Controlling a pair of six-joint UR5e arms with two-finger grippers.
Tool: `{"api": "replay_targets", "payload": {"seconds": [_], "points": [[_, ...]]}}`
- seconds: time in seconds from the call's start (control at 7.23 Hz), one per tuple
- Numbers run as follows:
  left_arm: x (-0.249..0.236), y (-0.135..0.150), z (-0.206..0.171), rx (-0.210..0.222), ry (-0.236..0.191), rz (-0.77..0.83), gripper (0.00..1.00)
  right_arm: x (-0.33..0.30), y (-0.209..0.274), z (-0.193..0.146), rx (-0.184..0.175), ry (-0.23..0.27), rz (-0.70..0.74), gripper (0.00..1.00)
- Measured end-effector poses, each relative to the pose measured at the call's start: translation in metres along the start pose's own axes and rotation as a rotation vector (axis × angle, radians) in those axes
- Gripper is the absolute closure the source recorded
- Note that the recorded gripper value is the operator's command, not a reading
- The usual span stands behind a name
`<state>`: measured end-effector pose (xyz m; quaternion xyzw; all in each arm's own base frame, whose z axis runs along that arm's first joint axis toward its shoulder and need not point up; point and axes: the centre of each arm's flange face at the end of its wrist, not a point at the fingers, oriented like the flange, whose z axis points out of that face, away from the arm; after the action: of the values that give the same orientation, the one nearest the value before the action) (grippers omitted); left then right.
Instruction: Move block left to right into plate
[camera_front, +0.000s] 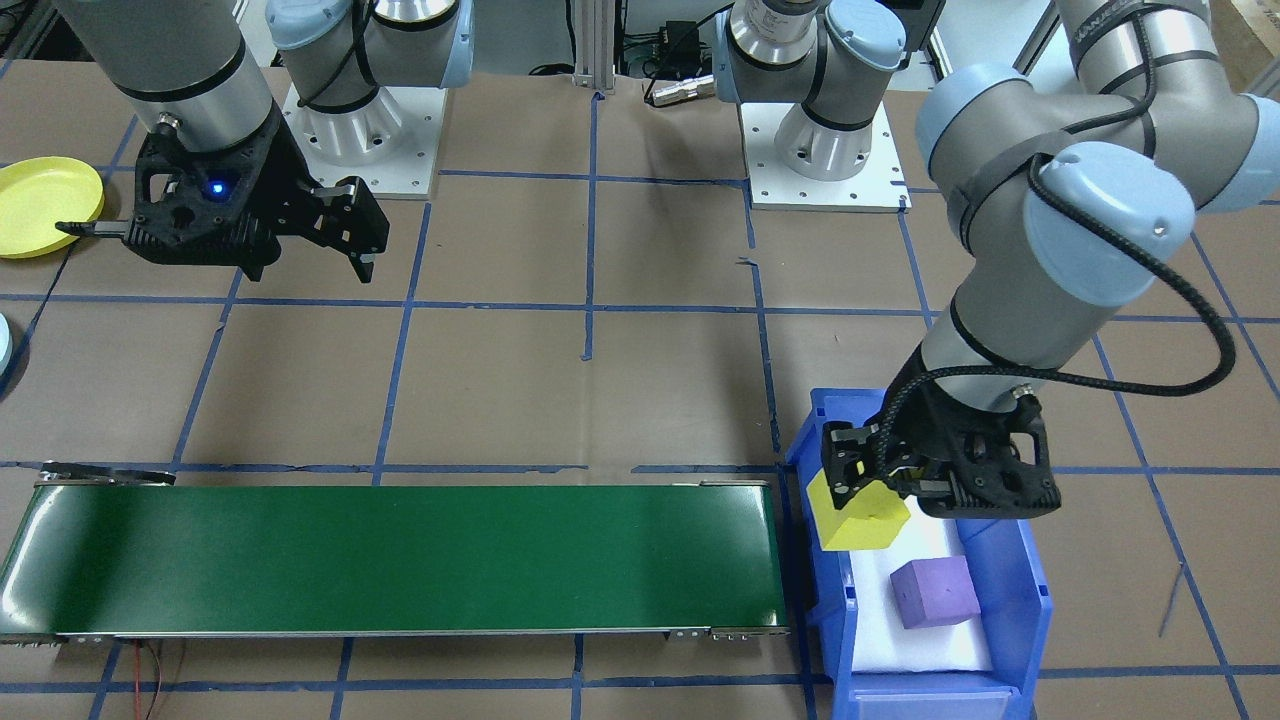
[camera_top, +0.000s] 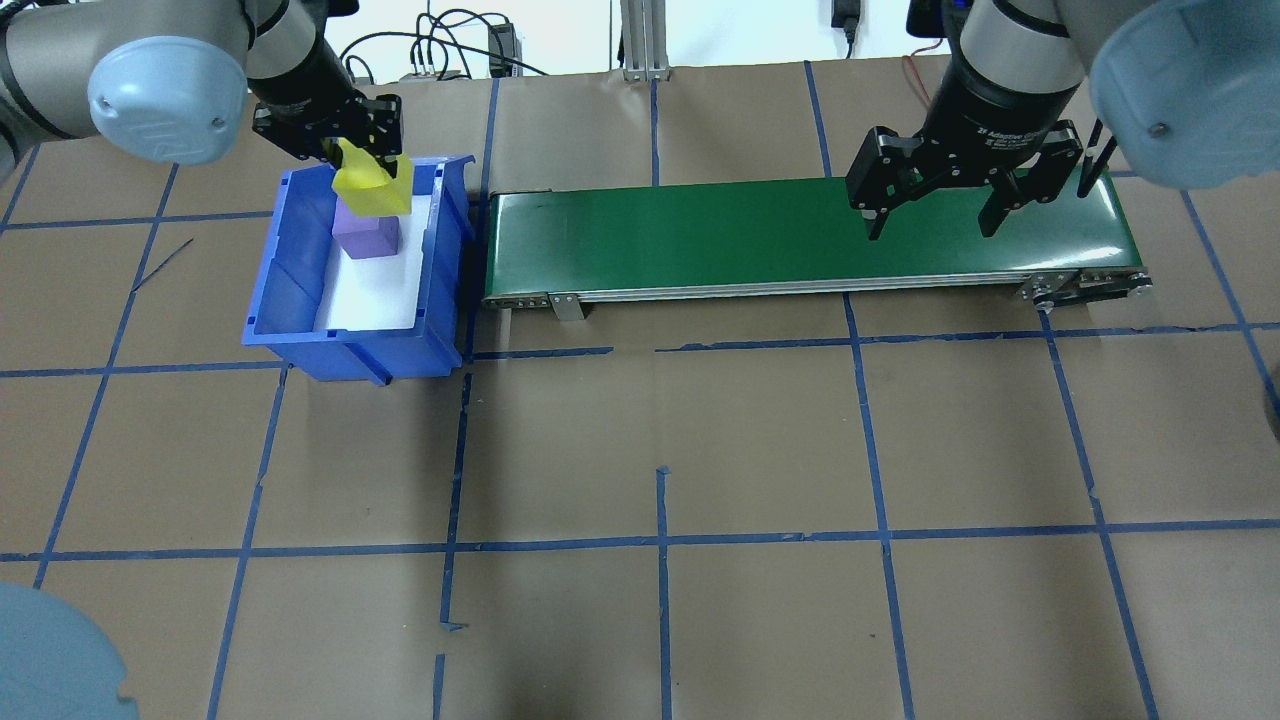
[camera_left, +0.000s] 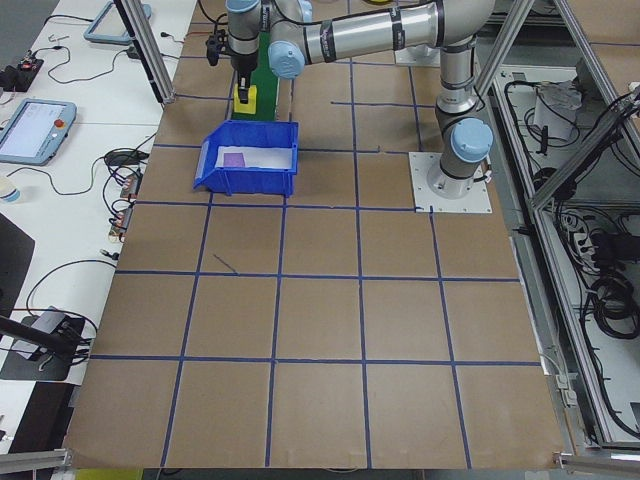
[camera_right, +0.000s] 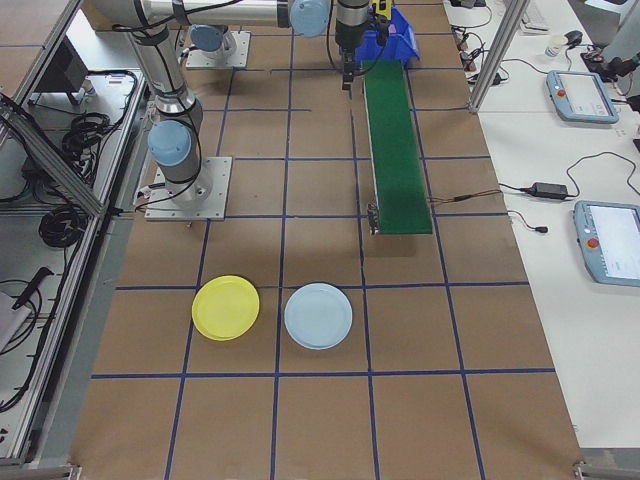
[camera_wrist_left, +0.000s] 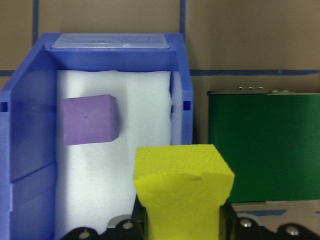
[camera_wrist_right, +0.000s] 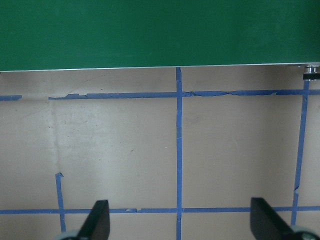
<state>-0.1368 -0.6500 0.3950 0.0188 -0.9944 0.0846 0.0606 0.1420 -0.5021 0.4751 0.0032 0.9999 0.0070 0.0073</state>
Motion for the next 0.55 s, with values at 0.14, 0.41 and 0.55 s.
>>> {"api": "replay_targets", "payload": {"seconds": [0.14, 0.41, 0.55], "points": [[0.028, -0.001, 0.019, 0.009, 0.018, 0.005, 0.76, 0.0, 0.0, 0.0, 0.0, 0.0, 0.0, 0.0], [0.054, -0.001, 0.06, -0.016, 0.026, 0.024, 0.64, 0.0, 0.0, 0.0, 0.0, -0.001, 0.0, 0.0], [0.057, 0.001, 0.077, -0.036, 0.024, 0.029, 0.59, 0.0, 0.0, 0.0, 0.0, -0.003, 0.0, 0.0]]}}
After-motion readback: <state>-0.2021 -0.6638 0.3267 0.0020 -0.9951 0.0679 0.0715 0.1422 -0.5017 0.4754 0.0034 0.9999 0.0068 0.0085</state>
